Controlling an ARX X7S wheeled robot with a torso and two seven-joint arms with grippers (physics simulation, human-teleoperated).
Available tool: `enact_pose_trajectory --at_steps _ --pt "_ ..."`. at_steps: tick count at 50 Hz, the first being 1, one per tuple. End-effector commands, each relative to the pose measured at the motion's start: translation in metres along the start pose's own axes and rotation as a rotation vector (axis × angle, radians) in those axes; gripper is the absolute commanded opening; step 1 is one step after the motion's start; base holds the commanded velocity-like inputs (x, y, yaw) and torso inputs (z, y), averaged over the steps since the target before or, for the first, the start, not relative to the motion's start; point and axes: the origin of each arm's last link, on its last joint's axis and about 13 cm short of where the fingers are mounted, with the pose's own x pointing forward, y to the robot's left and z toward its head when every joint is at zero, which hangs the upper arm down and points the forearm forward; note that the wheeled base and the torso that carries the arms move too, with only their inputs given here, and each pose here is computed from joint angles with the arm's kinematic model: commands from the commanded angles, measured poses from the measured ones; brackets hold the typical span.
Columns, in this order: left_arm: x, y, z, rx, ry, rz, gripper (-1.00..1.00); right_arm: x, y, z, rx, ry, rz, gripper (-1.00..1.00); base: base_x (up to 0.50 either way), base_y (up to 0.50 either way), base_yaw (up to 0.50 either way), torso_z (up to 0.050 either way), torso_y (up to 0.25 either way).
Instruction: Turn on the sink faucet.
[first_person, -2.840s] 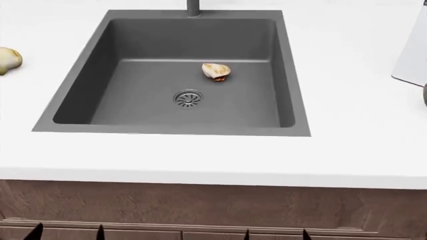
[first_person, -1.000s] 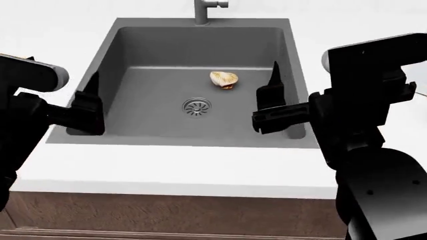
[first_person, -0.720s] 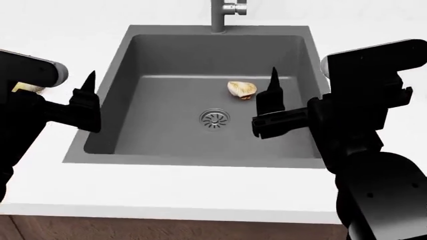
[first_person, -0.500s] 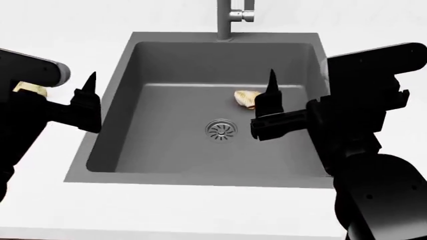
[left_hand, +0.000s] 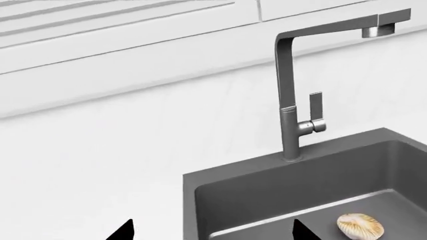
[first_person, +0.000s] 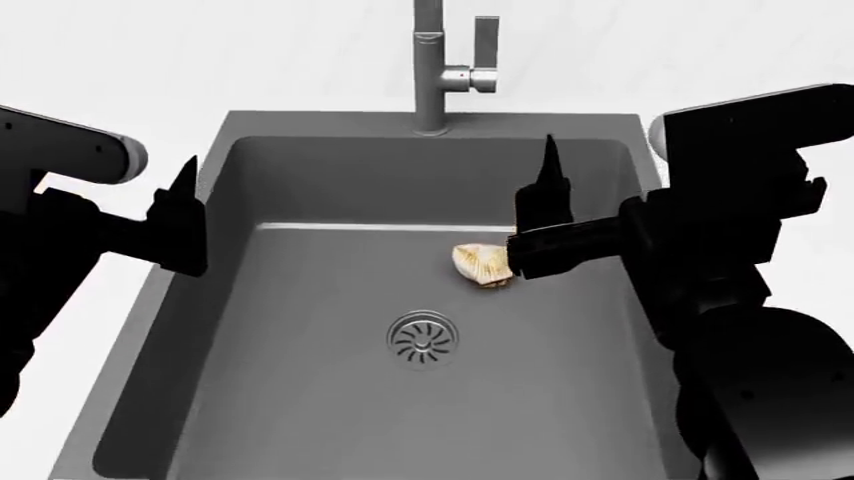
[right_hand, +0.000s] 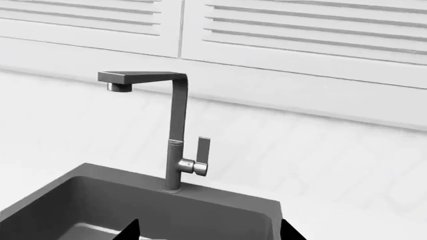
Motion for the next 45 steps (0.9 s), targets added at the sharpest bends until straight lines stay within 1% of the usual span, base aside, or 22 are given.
enact_pose_trajectory --at_steps 1,6,7,12,15,18,20,21,28,32,33,36,37,38,39,40,44,45 --pt "0.0 0.0 -0.003 0.002 0.007 -0.001 1.0 0.0 -0.001 -0.001 -0.008 0.017 0.006 1.0 0.41 -0.06 0.0 0.0 0.0" --pt "0.001 -0.001 -0.005 0.001 0.014 0.002 1.0 0.001 -0.001 0.003 -0.026 0.03 0.017 1.0 0.4 -0.05 0.0 0.0 0.0" --pt "-0.001 0.001 -0.005 -0.001 0.014 0.003 1.0 0.002 -0.001 0.003 -0.027 0.031 0.017 1.0 0.4 -0.04 0.0 0.0 0.0" --pt "-0.001 0.003 -0.004 0.002 0.015 0.0 1.0 0.002 0.001 0.003 -0.023 0.032 0.024 1.0 0.41 -0.03 0.0 0.0 0.0" --pt "0.005 0.0 -0.003 -0.013 0.011 0.005 1.0 0.005 0.0 0.006 -0.017 0.021 0.018 1.0 0.4 -0.03 0.0 0.0 0.003" --pt "0.005 -0.003 -0.003 -0.013 0.011 -0.002 1.0 0.007 0.001 0.006 -0.016 0.021 0.025 1.0 0.4 -0.03 0.0 0.0 0.0" --pt "0.007 -0.003 -0.004 -0.02 0.014 0.004 1.0 0.007 0.001 0.006 -0.012 0.014 0.021 1.0 0.4 0.0 0.0 0.0 0.0" --pt "0.005 0.001 -0.003 -0.016 0.015 0.005 1.0 0.009 0.001 0.006 -0.009 0.014 0.022 1.0 0.38 0.0 0.0 0.0 0.0" --pt "0.006 -0.001 -0.005 -0.016 0.022 0.003 1.0 0.01 0.002 0.003 -0.011 0.029 0.032 1.0 0.36 0.0 0.0 0.0 0.001" --pt "0.003 0.003 -0.003 -0.073 0.006 0.005 1.0 0.011 0.002 0.002 -0.008 0.036 0.031 1.0 0.33 0.0 0.0 0.0 0.0" --pt "0.004 0.002 -0.005 -0.055 0.017 -0.003 1.0 0.011 0.003 0.001 -0.009 0.038 0.031 1.0 0.23 0.0 0.0 0.0 0.0" --pt "0.004 0.002 -0.006 -0.07 0.028 0.006 1.0 0.011 0.002 0.001 -0.004 0.043 0.023 1.0 0.08 0.0 0.0 0.0 0.003" --pt "0.004 0.002 -0.006 -0.041 0.021 0.003 1.0 0.011 0.002 0.002 -0.003 0.042 0.023 1.0 0.0 0.0 0.0 0.0 0.0" --pt "0.004 0.002 -0.006 -0.046 0.024 0.004 1.0 0.011 0.002 0.002 -0.003 0.042 0.024 1.0 0.0 0.0 0.0 0.0 0.0" --pt "0.004 0.002 -0.006 -0.014 0.018 0.005 1.0 0.011 0.002 0.001 -0.002 0.044 0.024 1.0 0.0 0.0 0.0 0.0 0.0" --pt "0.003 0.003 -0.006 -0.032 0.022 0.006 1.0 0.011 0.002 0.001 -0.003 0.045 0.025 1.0 0.0 0.0 0.0 0.0 0.0" --pt "0.004 0.002 -0.007 -0.052 0.023 0.011 1.0 0.011 0.002 0.0 0.001 0.046 0.022 1.0 0.0 0.0 0.0 0.0 0.0" --pt "0.005 0.0 -0.007 -0.05 0.021 0.01 1.0 0.012 0.001 -0.001 -0.013 0.059 0.002 1.0 0.0 0.0 0.0 0.0 0.0"
